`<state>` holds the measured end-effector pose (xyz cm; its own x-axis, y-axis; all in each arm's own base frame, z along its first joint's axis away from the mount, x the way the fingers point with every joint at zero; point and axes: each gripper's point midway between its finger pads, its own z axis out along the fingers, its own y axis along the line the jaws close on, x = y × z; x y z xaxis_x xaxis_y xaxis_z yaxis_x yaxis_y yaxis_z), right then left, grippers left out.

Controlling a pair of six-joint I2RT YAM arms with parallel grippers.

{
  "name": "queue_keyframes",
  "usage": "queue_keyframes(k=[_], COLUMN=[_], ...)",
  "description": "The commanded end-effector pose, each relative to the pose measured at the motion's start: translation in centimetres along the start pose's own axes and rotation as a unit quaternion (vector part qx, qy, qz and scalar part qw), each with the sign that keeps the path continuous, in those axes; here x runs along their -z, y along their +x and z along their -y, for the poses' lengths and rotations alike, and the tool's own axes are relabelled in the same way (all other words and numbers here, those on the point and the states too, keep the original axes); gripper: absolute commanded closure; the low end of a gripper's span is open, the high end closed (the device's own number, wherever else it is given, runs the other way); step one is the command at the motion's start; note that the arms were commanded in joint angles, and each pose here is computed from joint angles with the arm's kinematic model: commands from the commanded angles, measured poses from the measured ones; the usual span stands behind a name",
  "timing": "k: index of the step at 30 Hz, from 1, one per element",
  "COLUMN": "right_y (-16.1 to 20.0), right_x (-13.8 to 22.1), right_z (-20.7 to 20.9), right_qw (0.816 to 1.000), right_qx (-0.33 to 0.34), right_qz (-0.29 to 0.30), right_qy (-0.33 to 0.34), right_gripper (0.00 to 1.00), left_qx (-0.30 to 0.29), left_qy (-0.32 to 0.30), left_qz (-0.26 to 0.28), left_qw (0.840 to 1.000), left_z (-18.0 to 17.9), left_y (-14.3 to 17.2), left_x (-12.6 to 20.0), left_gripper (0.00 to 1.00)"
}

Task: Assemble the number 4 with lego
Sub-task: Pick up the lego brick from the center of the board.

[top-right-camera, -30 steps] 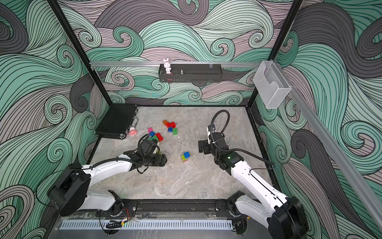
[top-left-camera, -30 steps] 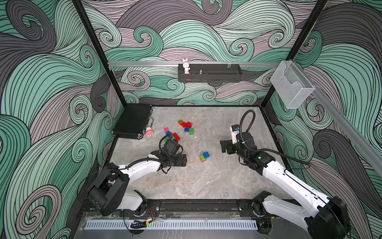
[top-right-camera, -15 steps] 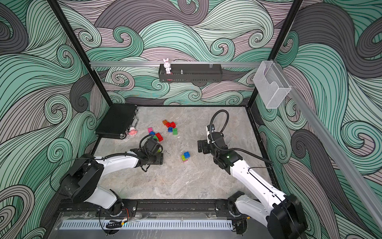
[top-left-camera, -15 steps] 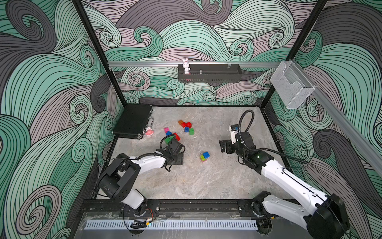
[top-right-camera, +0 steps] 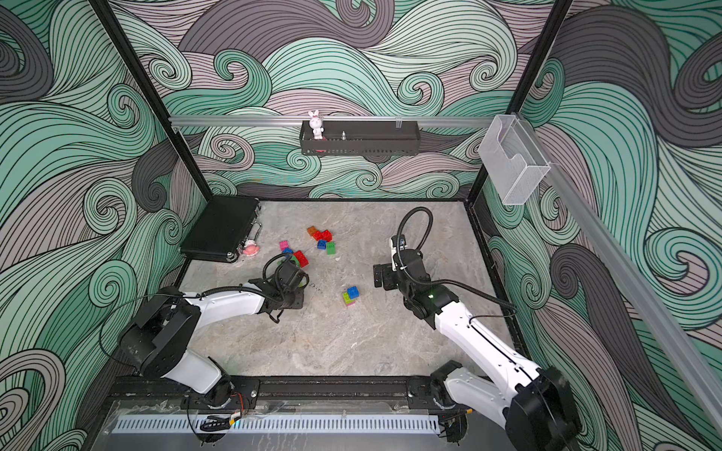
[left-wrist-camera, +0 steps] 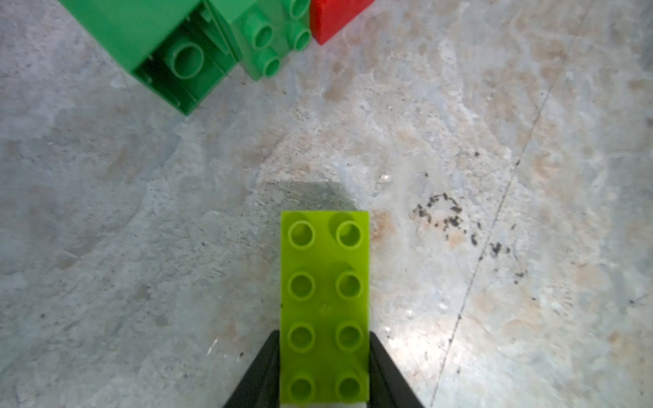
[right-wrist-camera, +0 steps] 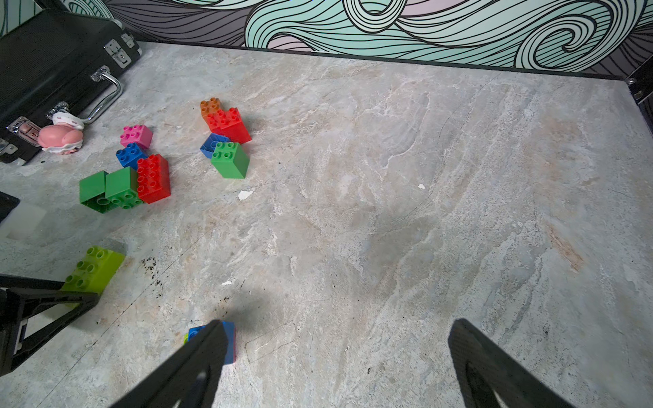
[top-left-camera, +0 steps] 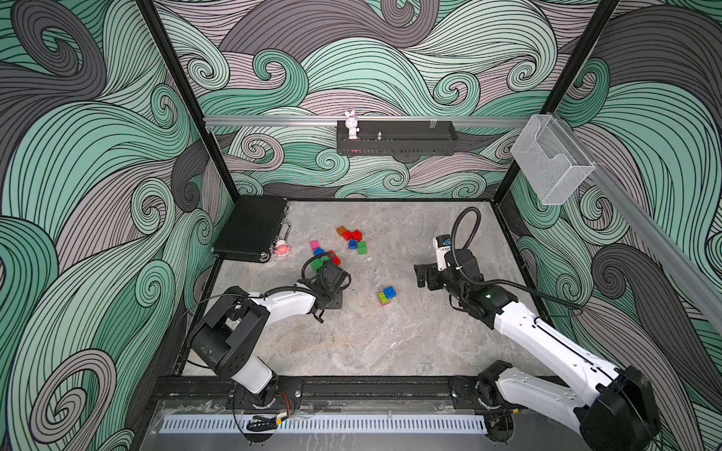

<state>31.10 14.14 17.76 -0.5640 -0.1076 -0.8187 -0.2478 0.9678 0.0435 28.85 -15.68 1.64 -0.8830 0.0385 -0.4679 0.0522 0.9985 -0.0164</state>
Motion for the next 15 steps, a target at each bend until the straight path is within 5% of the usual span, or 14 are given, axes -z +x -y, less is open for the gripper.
queue_keyframes(k=[1,15], right_y=[-0.9,-1.0], right_x=[0.1,0.0], right_z=[0.0,0.2], right_qw=[1.0,1.0], right_qx=[-0.004,0.007], right_qz=[0.012,0.013], right_qy=[-0.001,0.006], right_gripper=[0.01,0.01], left_qx=[-0.028,-0.064], left_qy=[-0.017,-0.012], left_qz=[0.003,0.015], left_qw=[0.999,0.998], left_z=[-0.3,-0.6], left_y=[-0.3,0.9], left_x=[-0.3,-1.5], left_gripper=[0.61,0.68])
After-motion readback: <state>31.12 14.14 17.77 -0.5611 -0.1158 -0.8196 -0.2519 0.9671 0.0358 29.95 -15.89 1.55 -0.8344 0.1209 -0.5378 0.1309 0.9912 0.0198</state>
